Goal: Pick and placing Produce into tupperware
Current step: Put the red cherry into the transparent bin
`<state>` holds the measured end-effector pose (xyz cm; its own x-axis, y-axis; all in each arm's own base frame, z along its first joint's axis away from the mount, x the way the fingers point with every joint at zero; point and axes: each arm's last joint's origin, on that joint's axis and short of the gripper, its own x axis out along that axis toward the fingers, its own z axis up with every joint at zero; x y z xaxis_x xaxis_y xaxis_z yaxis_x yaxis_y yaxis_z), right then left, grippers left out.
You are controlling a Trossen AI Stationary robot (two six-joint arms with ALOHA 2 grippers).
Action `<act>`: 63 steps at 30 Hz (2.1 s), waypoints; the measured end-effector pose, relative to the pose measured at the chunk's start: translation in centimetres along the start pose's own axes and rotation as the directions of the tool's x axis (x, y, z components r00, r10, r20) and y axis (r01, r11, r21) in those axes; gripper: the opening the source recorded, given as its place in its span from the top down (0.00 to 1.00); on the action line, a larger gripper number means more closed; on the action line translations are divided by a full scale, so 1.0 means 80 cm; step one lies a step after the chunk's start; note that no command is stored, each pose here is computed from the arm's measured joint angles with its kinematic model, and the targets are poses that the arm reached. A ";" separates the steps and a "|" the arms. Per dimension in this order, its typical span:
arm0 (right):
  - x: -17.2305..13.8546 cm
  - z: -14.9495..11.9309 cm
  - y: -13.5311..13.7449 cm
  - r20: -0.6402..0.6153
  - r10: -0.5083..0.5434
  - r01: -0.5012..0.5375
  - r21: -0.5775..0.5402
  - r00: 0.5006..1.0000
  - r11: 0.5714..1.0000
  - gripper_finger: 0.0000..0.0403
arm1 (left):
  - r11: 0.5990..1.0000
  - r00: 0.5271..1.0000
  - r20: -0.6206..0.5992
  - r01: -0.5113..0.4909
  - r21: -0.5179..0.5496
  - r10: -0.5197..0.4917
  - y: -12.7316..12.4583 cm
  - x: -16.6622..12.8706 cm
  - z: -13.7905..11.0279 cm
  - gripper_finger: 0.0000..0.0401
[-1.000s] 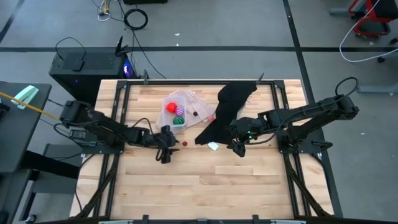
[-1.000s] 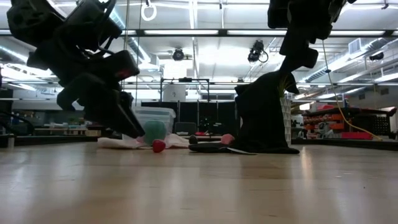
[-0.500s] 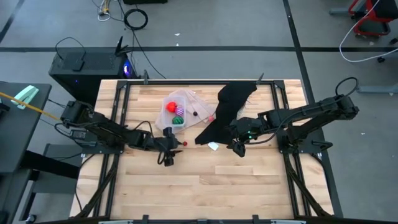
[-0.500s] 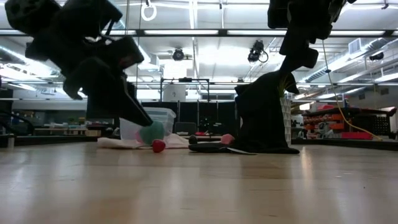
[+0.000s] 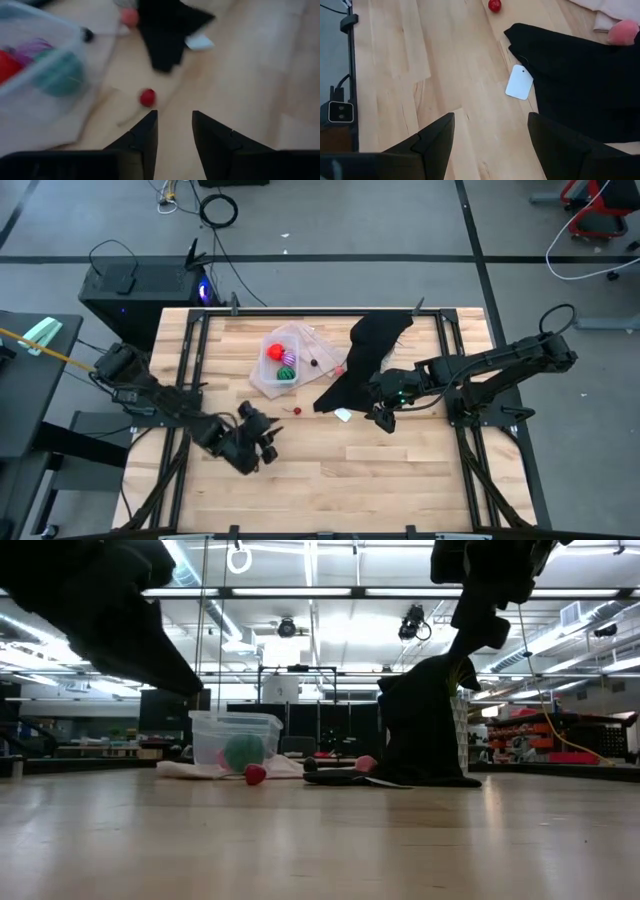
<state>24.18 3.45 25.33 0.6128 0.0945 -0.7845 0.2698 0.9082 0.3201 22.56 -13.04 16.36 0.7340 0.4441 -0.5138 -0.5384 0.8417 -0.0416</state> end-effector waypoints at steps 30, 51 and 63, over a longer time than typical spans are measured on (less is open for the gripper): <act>0.000 0.001 0.001 0.005 0.012 -0.012 -0.035 1.000 0.999 0.36 | 0.917 0.951 -0.123 -0.232 0.326 0.284 -0.020 0.093 -0.023 0.67; 0.000 0.002 0.001 0.021 0.003 -0.003 -0.038 1.000 0.999 0.36 | 0.914 0.931 -0.210 -0.216 0.343 0.299 -0.004 0.112 -0.015 0.59; 0.000 0.005 0.002 0.043 0.016 -0.014 -0.042 0.999 0.999 0.36 | 0.912 0.929 -0.212 -0.220 0.347 0.304 -0.005 0.119 -0.022 0.61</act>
<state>24.51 3.47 25.63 0.6484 0.0909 -0.7558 0.2300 0.9231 0.3083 29.08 -9.70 9.97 0.4302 0.6035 -0.6713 -0.5085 0.7765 0.3722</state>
